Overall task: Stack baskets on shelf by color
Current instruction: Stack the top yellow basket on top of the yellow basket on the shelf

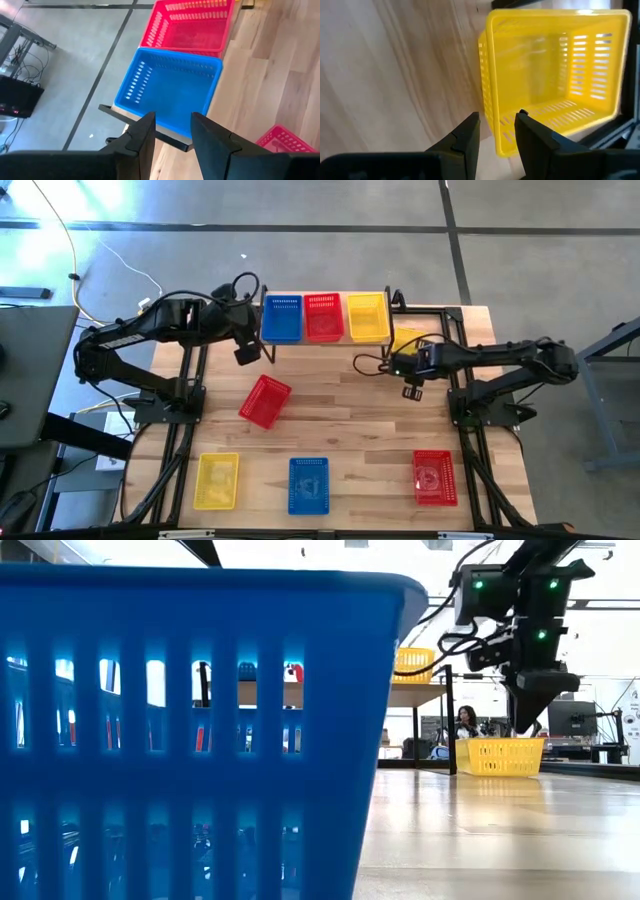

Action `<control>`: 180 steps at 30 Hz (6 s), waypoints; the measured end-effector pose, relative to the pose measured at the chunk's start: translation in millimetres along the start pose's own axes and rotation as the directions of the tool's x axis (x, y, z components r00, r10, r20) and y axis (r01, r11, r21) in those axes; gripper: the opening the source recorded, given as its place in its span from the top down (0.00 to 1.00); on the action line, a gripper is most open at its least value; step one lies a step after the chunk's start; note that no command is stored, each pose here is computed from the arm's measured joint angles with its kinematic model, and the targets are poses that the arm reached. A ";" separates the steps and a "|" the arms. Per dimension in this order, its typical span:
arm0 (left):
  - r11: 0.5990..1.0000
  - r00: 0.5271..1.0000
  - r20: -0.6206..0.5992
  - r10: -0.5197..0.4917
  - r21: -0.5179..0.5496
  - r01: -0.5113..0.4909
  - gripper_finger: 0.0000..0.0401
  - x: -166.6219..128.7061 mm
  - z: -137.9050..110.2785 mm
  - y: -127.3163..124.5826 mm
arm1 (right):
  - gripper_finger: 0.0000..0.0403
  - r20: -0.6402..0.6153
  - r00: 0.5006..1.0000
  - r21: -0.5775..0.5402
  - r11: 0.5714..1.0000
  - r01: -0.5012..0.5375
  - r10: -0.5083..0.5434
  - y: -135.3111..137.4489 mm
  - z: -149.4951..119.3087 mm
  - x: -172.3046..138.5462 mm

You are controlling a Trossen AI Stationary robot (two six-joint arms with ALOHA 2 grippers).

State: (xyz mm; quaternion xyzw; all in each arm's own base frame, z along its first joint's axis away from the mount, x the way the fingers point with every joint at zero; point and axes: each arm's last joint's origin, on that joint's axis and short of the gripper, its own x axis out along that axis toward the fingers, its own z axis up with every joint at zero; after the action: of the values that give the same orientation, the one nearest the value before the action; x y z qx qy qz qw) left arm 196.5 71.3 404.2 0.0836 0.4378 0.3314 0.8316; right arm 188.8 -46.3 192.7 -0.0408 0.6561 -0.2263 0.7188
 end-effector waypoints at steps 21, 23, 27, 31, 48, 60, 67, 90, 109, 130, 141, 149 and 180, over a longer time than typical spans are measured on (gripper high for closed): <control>1.000 1.000 -0.013 0.013 -0.011 -0.013 0.72 2.7 -0.9 5.1 | 0.73 -0.181 0.983 -0.074 0.997 0.019 -0.032 -2.7 13.3 44.7; 1.000 1.000 -0.013 0.013 -0.011 -0.013 0.72 2.7 -0.9 5.1 | 0.74 -0.195 0.980 -0.084 0.996 0.032 -0.048 -1.9 13.6 47.6; 1.000 1.000 -0.013 0.013 -0.008 -0.013 0.72 2.7 -0.9 5.1 | 0.83 -0.204 0.978 -0.089 0.995 0.034 -0.052 -1.4 13.8 49.3; 1.000 1.000 -0.013 0.012 0.008 -0.012 0.72 2.7 -0.9 5.1 | 0.98 -0.227 0.974 -0.082 0.997 0.002 -0.021 -0.6 11.5 48.7; 1.000 1.000 -0.013 0.010 0.008 -0.010 0.72 2.7 -0.9 5.0 | 1.00 -0.276 0.960 0.143 0.990 -0.012 0.051 20.0 7.0 17.6; 1.000 1.000 -0.013 0.010 0.005 -0.010 0.72 2.7 -0.9 5.0 | 1.00 -0.237 0.970 0.418 0.907 0.053 0.052 19.7 1.6 -33.1; 1.000 1.000 -0.013 0.010 0.005 -0.010 0.72 2.7 -0.9 5.0 | 1.00 -0.253 0.967 0.470 0.875 0.112 0.012 8.2 4.3 -62.7; 0.999 1.000 -0.012 0.010 -0.045 -0.010 0.72 2.7 -0.9 5.0 | 1.00 0.248 0.935 0.242 0.951 0.194 -0.254 -86.6 52.2 -187.7; 0.997 1.000 -0.013 0.009 -0.071 -0.009 0.72 2.7 -0.9 5.0 | 1.00 0.364 0.931 -0.191 0.979 0.076 -0.002 -100.8 102.1 -172.6; 0.995 1.000 -0.013 0.005 -0.097 -0.006 0.72 2.7 -1.0 4.8 | 1.00 0.149 0.978 -0.255 0.961 -0.103 0.144 -92.6 125.9 -125.6; 0.995 1.000 -0.013 0.002 -0.098 -0.003 0.72 2.7 -1.0 4.7 | 1.00 0.133 0.976 -0.267 0.955 -0.130 0.171 -105.2 123.1 -120.1; 0.995 1.000 -0.012 0.002 -0.098 -0.003 0.72 2.7 -0.9 4.7 | 1.00 0.096 0.981 -0.302 0.944 -0.133 0.169 -105.3 128.0 -110.2; 0.995 1.000 -0.013 0.004 -0.097 -0.005 0.72 2.7 -0.9 4.8 | 1.00 0.103 0.963 -0.239 0.946 -0.220 0.250 -102.3 128.9 -109.5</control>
State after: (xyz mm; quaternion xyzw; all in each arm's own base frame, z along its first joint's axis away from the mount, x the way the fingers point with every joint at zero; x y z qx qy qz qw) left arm 194.6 76.5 403.9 0.0421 0.4261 0.3548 0.8312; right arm 280.9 -127.1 347.8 -0.0581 0.6286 -0.0598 0.7732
